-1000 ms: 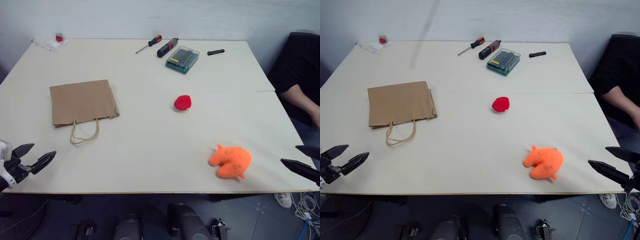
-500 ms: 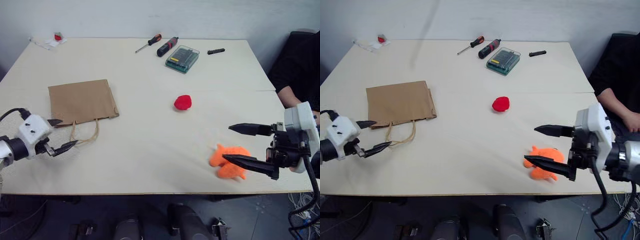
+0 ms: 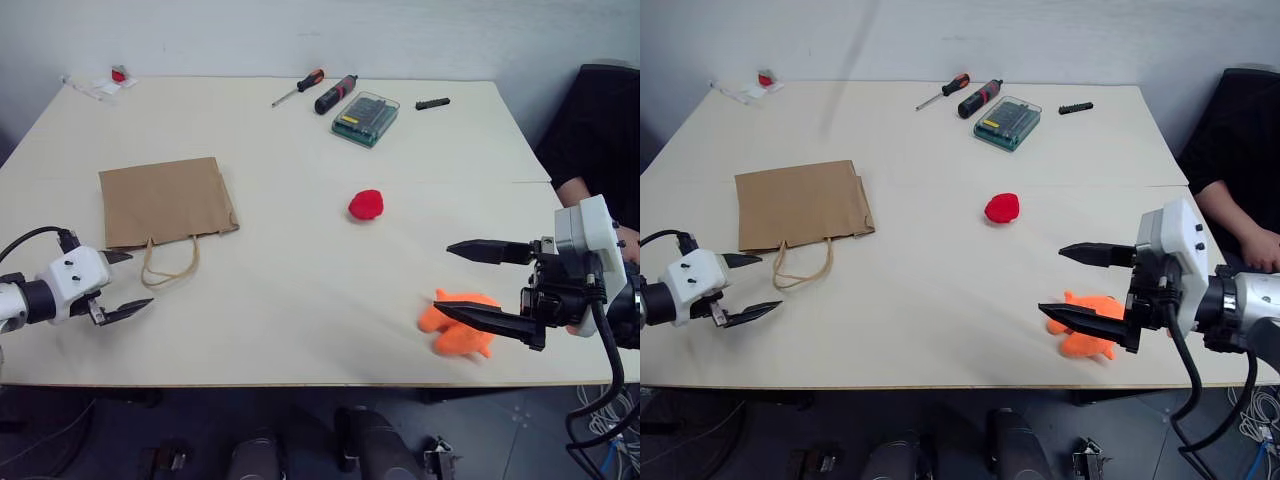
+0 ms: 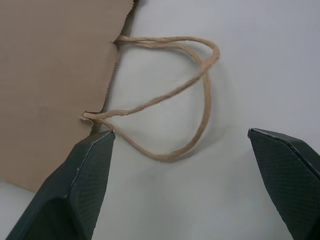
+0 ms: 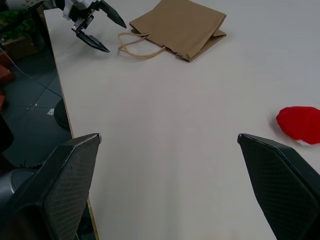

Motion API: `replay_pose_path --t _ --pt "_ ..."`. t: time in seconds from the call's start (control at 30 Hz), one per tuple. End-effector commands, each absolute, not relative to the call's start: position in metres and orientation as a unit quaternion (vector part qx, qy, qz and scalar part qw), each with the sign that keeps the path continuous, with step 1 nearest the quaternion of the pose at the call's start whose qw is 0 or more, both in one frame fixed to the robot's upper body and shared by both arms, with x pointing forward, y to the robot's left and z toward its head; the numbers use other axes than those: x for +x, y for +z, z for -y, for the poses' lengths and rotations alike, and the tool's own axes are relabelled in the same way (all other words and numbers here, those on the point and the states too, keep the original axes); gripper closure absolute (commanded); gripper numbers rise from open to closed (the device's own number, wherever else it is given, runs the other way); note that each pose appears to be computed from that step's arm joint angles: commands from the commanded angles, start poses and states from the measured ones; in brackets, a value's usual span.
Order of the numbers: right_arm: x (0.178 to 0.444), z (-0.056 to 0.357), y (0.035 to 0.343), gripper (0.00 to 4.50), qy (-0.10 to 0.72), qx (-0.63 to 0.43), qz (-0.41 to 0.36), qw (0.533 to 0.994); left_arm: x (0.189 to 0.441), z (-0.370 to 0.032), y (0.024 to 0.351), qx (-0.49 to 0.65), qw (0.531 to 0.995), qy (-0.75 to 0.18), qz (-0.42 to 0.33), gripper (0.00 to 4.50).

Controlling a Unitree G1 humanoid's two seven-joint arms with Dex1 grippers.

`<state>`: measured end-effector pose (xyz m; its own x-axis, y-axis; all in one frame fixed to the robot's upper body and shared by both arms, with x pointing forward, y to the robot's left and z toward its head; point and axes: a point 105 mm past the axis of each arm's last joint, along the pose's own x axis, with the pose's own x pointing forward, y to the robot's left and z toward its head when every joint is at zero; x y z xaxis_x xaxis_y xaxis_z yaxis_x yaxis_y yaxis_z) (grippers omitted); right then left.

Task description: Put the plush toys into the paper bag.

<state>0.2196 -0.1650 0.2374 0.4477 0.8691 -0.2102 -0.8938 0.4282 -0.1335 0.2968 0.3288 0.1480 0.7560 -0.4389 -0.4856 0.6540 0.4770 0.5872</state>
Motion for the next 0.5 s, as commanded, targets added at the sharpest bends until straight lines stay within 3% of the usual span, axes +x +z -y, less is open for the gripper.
replay_pose_path --t 0.03,0.33,0.43,0.5 --pt "0.219 0.166 0.247 0.0 0.52 -0.126 -0.04 0.844 0.304 -0.326 0.15 0.406 0.849 -0.318 -0.12 0.41" --pt "0.219 0.16 0.248 0.0 0.524 -0.123 -0.034 0.842 0.311 -0.32 0.15 0.373 0.857 -0.332 -0.128 2.99" --pt "0.219 0.159 0.245 0.0 0.522 -0.12 -0.034 0.844 0.312 -0.313 0.155 0.332 0.866 -0.349 -0.135 4.07" --pt "0.219 0.158 0.244 0.0 0.521 -0.118 -0.035 0.844 0.314 -0.307 0.161 0.303 0.873 -0.359 -0.133 4.45"
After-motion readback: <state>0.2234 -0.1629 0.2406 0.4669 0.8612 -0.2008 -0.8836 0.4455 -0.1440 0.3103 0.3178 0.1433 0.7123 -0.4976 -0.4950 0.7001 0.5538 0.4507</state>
